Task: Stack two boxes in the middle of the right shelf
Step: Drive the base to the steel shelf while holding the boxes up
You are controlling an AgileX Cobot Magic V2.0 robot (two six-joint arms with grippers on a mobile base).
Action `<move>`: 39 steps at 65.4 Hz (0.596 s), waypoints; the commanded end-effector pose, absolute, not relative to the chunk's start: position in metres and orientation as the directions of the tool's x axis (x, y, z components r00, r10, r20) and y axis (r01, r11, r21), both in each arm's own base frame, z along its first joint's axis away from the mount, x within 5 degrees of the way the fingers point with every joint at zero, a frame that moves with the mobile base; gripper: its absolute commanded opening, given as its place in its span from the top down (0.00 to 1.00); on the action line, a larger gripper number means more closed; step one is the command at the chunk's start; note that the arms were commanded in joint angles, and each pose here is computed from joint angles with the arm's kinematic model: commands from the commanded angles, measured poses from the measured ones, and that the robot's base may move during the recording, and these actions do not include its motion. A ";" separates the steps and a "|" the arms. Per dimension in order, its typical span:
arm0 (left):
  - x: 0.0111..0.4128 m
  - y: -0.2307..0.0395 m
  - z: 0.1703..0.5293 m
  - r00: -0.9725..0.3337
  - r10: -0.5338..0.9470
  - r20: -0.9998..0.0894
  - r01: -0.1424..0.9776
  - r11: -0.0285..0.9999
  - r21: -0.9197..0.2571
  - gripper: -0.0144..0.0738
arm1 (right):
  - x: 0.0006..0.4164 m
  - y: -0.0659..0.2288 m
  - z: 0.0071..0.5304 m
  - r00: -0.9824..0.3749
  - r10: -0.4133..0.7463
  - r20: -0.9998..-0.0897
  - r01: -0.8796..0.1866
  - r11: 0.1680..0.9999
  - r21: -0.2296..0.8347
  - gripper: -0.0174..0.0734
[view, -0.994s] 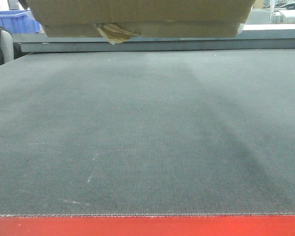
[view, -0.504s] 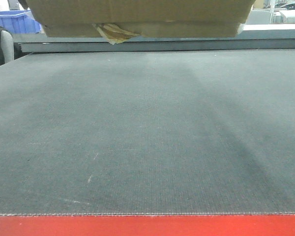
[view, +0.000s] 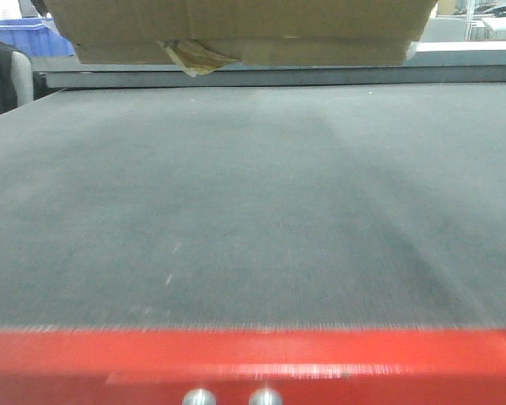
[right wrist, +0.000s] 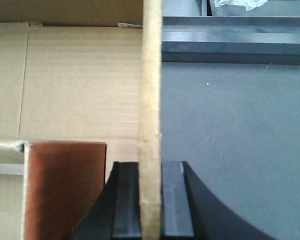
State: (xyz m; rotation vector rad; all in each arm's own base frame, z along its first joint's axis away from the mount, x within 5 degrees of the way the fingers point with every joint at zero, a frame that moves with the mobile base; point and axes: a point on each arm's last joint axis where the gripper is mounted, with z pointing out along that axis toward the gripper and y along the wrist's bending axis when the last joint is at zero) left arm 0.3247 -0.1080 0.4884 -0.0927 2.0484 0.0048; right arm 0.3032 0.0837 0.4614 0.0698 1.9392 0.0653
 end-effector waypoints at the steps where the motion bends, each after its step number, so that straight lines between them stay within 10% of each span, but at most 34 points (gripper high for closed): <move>1: 0.318 -0.099 0.503 -0.390 -0.051 -0.919 -0.086 0.996 -0.019 0.96 | 0.299 0.076 0.474 -0.298 0.057 -0.953 0.030 0.998 0.051 0.97; 39: 0.318 -0.099 0.503 -0.390 -0.051 -0.919 -0.086 0.996 -0.019 0.96 | 0.299 0.076 0.474 -0.298 0.057 -0.953 0.030 0.998 0.051 0.97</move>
